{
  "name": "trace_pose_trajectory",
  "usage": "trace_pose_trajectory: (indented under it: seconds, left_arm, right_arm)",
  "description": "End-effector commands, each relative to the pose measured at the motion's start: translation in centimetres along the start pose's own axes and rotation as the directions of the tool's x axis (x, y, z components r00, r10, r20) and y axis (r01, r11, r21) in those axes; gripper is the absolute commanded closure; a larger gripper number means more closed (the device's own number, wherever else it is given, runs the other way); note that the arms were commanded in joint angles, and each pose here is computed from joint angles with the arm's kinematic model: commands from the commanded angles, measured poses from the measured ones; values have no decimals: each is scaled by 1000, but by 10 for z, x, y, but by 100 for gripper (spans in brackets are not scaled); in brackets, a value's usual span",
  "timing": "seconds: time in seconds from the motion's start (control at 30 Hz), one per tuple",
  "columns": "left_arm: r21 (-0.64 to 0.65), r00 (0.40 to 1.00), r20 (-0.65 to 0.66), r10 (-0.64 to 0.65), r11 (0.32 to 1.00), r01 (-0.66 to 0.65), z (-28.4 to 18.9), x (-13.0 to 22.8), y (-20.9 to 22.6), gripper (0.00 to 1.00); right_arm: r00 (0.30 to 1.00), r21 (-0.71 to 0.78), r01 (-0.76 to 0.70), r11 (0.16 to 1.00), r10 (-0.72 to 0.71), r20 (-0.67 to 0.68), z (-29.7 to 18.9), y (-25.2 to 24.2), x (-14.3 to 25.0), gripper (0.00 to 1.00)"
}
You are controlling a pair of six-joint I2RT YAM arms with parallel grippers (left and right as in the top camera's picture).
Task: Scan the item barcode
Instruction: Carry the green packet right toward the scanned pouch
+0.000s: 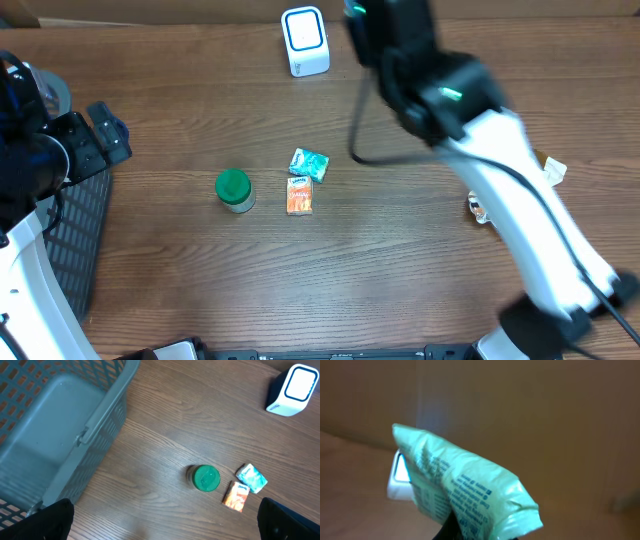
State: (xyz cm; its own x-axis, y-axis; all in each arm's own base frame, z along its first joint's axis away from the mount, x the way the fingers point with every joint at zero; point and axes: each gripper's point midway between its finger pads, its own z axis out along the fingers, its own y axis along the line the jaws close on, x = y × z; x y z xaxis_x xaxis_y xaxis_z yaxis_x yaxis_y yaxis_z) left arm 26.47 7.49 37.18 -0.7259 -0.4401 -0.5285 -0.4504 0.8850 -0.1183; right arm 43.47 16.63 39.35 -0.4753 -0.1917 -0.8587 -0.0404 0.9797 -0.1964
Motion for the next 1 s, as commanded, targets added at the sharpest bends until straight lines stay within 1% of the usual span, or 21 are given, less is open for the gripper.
trace_pose_trajectory:
  seconds: [0.0, 0.07, 0.1, 0.17, 0.27, 0.33, 0.53, 0.7, 0.77, 0.87, 0.97]
  left_arm:
    - [5, 1000, 9, 16, 1000, -16, -3, -1, 0, 1]
    - [5, 1000, 9, 16, 1000, -16, -3, -1, 0, 0]
    - [5, 1000, 9, 16, 1000, -16, -3, -1, 0, 0]
    - [5, 1000, 9, 16, 1000, -16, -3, -1, 0, 0]
    - [5, 1000, 9, 15, 1000, -15, -3, -1, 0, 0]
    - [5, 1000, 9, 15, 1000, -15, -3, -1, 0, 0]
    - [5, 1000, 9, 16, 1000, -16, -3, -1, 0, 0]
    - [5, 1000, 9, 15, 1000, -15, -3, -1, 0, 0]
    - [5, 1000, 9, 16, 1000, -16, -3, -1, 0, 0]
    - [5, 1000, 9, 16, 1000, -16, -3, -1, 0, 0]
    - [5, 1000, 9, 16, 1000, -16, -3, -1, 0, 0]
  right_arm:
    - [871, 43, -474, 879, 476, -124, -20, -32, 30, 96]
    - [820, 74, -517, 853, 518, -243, -29, -48, 57, 96]
    - [780, 94, -536, 839, 535, -324, -31, -59, 75, 96]
    - [714, 125, -564, 817, 558, -422, -32, -72, 98, 96]
    - [639, 137, -583, 801, 556, -532, -26, -87, 125, 96]
    - [602, 137, -599, 789, 556, -573, -21, -94, 138, 96]
    - [468, 190, -653, 733, 588, -660, 6, -110, 190, 96]
    - [372, 274, -650, 709, 611, -699, 28, -114, 249, 96]
    - [345, 293, -640, 710, 606, -716, 34, -110, 271, 96]
    - [328, 303, -634, 711, 603, -727, 42, -104, 294, 96]
    - [327, 304, -633, 712, 602, -728, 44, -103, 299, 96]
